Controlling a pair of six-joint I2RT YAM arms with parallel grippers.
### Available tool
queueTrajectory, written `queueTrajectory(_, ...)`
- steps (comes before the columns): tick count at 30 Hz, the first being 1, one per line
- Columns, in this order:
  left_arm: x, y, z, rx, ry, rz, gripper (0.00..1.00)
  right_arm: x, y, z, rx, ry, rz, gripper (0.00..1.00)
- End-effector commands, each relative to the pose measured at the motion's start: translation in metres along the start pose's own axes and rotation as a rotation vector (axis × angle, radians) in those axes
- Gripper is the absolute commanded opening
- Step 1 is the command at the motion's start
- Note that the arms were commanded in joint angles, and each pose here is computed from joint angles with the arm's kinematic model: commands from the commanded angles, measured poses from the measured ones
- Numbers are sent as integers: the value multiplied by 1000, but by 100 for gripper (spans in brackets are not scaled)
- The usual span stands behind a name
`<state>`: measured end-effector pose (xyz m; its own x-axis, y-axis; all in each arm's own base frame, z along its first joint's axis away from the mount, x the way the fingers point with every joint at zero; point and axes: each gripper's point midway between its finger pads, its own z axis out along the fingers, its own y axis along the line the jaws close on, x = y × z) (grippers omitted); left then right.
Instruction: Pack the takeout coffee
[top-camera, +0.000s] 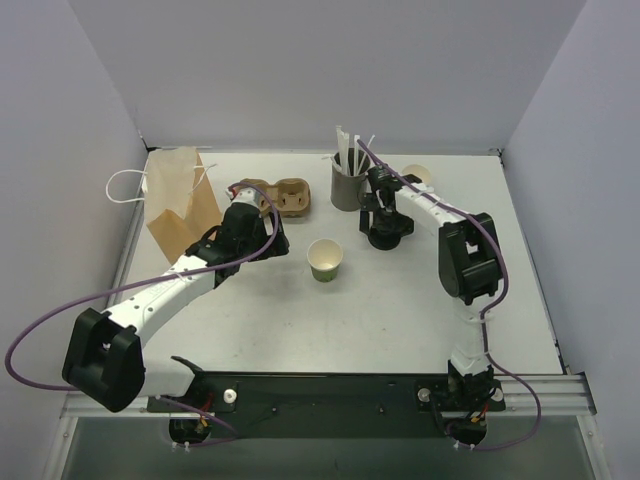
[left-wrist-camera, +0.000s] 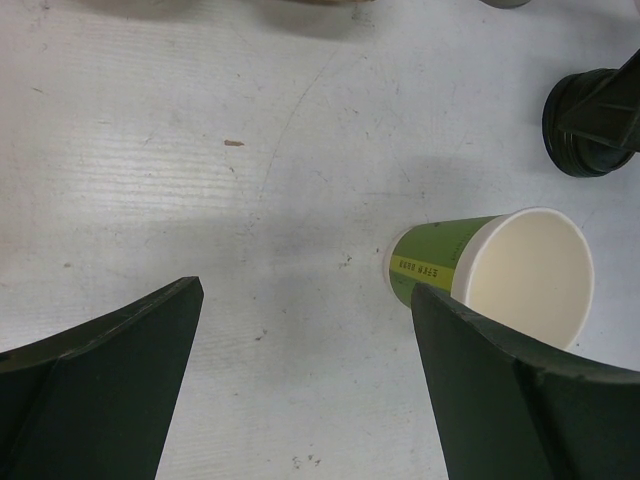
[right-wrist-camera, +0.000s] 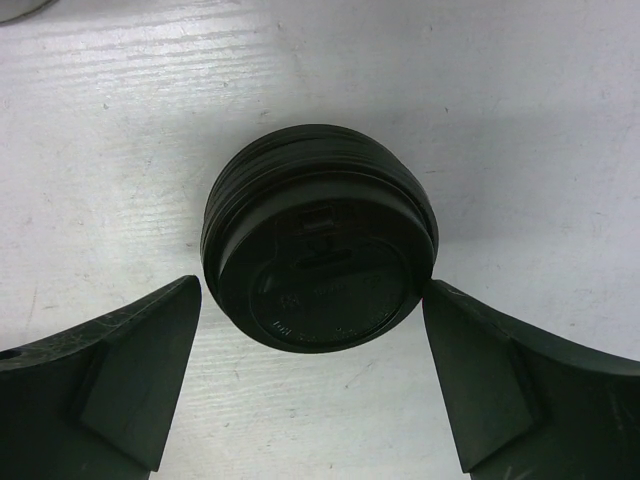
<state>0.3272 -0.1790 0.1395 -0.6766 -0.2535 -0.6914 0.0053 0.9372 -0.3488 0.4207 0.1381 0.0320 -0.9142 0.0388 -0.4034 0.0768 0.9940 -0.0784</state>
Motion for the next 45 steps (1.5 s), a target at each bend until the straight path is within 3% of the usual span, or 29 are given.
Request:
queueTrajectory(1, -11, -10, 2, 33, -29, -6, 97, -8, -10, -23, 15, -36, 24, 88)
queueTrajectory(11, -9, -10, 2, 33, -21, -3, 97, -17, -15, -33, 11, -65, 47, 90)
queueTrajectory(27, -8, -9, 2, 32, -18, -1, 97, -3, -20, -9, -19, -23, 81, 87)
queueTrajectory(32, -8, -10, 3, 35, -16, -2, 97, -5, -23, -11, -6, -32, 82, 82)
queueTrajectory(38, -10, -11, 2, 39, -19, -3, 97, -3, -24, -11, -2, -23, 81, 67)
queueTrajectory(45, -12, -13, 1, 44, -21, -2, 97, -14, -27, -35, 0, -43, 84, 59)
